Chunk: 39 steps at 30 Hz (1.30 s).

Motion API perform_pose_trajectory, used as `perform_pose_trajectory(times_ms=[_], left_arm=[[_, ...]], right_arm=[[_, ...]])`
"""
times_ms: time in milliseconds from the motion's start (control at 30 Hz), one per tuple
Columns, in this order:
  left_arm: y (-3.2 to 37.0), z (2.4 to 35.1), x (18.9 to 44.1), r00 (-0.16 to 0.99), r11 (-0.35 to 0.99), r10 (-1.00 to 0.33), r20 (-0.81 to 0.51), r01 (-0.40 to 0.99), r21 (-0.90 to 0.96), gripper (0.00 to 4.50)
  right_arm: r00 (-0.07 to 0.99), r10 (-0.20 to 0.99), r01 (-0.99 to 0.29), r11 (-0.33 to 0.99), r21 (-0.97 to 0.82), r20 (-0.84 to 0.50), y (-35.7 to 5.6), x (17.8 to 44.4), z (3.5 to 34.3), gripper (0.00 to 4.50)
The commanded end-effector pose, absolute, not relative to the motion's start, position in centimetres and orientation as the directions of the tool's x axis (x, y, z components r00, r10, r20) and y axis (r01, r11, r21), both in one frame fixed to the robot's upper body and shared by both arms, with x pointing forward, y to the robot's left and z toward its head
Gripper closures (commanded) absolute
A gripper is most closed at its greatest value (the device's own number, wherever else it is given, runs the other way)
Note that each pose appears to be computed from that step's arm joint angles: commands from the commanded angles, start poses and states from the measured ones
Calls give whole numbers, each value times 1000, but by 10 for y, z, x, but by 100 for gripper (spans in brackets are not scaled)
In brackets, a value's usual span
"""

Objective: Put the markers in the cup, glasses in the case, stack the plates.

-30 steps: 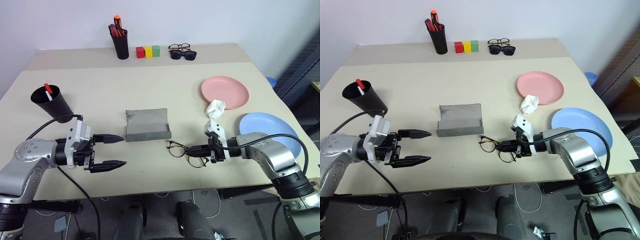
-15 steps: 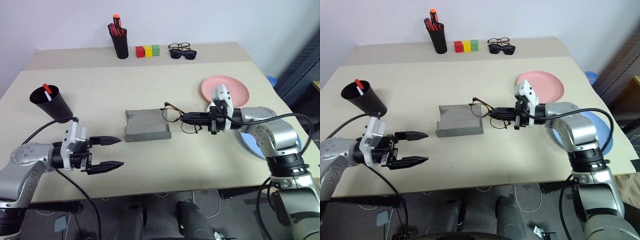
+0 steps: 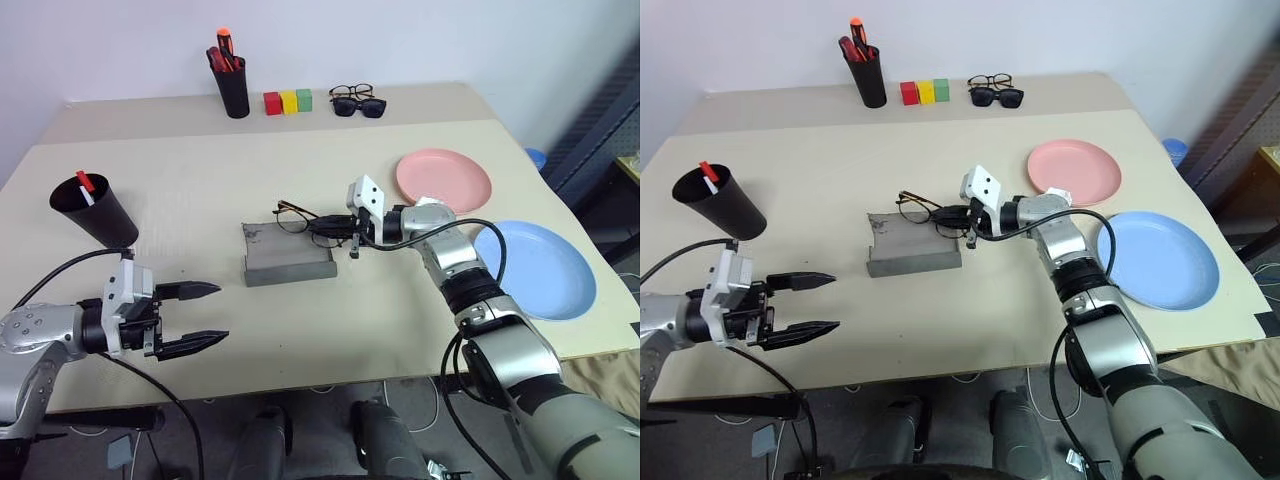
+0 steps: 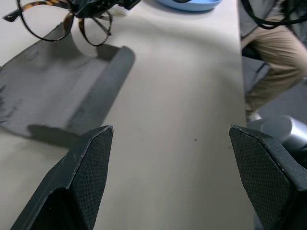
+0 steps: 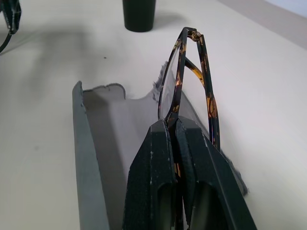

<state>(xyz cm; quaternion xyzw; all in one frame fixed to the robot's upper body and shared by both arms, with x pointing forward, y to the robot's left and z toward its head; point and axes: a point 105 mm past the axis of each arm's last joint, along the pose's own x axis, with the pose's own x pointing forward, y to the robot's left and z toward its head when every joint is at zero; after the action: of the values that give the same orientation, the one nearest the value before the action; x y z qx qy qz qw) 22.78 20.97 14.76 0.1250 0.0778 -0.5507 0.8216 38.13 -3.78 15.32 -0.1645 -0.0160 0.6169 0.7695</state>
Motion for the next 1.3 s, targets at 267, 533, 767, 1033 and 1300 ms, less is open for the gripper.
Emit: perform_pose_trajectory(times_ms=[267, 533, 767, 1033, 1300], left_arm=[[209, 157, 224, 396, 364, -879, -266, 917, 162, 52], [206, 158, 229, 393, 359, -884, -255, 918, 171, 52], [205, 160, 229, 400, 366, -883, -245, 915, 171, 52], [205, 159, 227, 410, 377, -879, -245, 910, 173, 52], [204, 158, 224, 412, 382, -879, -239, 909, 165, 52]], right_arm=[[86, 996, -970, 77, -229, -28, -12, 360, 193, 447], [57, 989, -964, 20, -264, -134, -6, 346, 163, 447], [140, 977, -954, 89, -287, -162, -6, 358, 146, 447], [143, 974, -951, 85, -298, -177, -6, 360, 142, 447], [170, 985, -945, 157, -286, -21, 6, 364, 168, 447]])
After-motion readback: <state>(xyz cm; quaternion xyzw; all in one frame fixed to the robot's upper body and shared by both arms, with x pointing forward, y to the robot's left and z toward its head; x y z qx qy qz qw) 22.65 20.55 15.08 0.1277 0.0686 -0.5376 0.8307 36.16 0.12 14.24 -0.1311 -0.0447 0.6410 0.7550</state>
